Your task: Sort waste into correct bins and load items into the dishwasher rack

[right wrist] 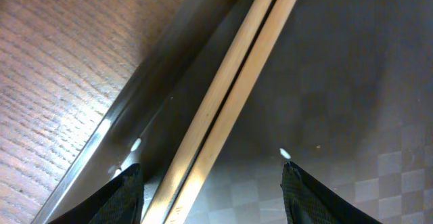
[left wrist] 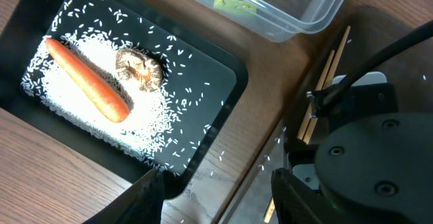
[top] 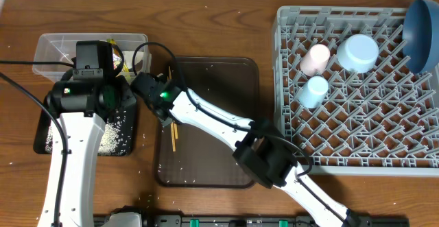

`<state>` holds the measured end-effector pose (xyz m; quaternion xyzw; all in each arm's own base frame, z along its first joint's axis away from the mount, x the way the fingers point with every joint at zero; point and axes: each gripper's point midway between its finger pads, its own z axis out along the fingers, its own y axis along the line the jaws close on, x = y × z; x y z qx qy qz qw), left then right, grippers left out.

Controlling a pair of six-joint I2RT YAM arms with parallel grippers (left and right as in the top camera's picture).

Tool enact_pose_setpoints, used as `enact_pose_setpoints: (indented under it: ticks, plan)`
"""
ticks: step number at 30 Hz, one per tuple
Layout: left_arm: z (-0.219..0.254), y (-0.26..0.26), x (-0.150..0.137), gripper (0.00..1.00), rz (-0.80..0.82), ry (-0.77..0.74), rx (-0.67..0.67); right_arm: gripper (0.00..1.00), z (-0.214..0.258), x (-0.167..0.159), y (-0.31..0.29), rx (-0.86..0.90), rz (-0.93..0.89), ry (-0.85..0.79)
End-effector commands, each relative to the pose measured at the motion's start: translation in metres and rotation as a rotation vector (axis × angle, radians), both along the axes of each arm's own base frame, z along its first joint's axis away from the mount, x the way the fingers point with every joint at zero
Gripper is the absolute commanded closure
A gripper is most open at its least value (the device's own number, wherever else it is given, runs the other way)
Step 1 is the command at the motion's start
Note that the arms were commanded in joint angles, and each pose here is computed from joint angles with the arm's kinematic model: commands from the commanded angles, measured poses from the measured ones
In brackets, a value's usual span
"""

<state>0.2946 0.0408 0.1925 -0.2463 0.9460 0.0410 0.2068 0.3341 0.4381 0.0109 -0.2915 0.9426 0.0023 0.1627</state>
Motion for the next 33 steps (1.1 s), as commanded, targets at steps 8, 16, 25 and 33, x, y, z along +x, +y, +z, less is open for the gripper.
enact_pose_setpoints:
  ticks: [8,16,25,33]
  plan:
    - [0.000,0.002,0.000,0.47,0.011,0.002,0.004,0.41,-0.013,0.018,-0.026,0.018,-0.132,0.093]
    - [0.000,0.002,0.000,0.47,0.011,0.002,0.004,0.40,-0.016,0.026,-0.046,0.054,-0.190,0.201]
    - [0.000,0.002,0.000,0.47,0.011,0.002,0.004,0.43,-0.018,0.035,-0.092,0.072,-0.236,0.379]
    - [0.000,0.002,0.000,0.47,0.011,0.001,0.004,0.47,-0.018,0.033,-0.146,-0.055,-0.228,0.455]
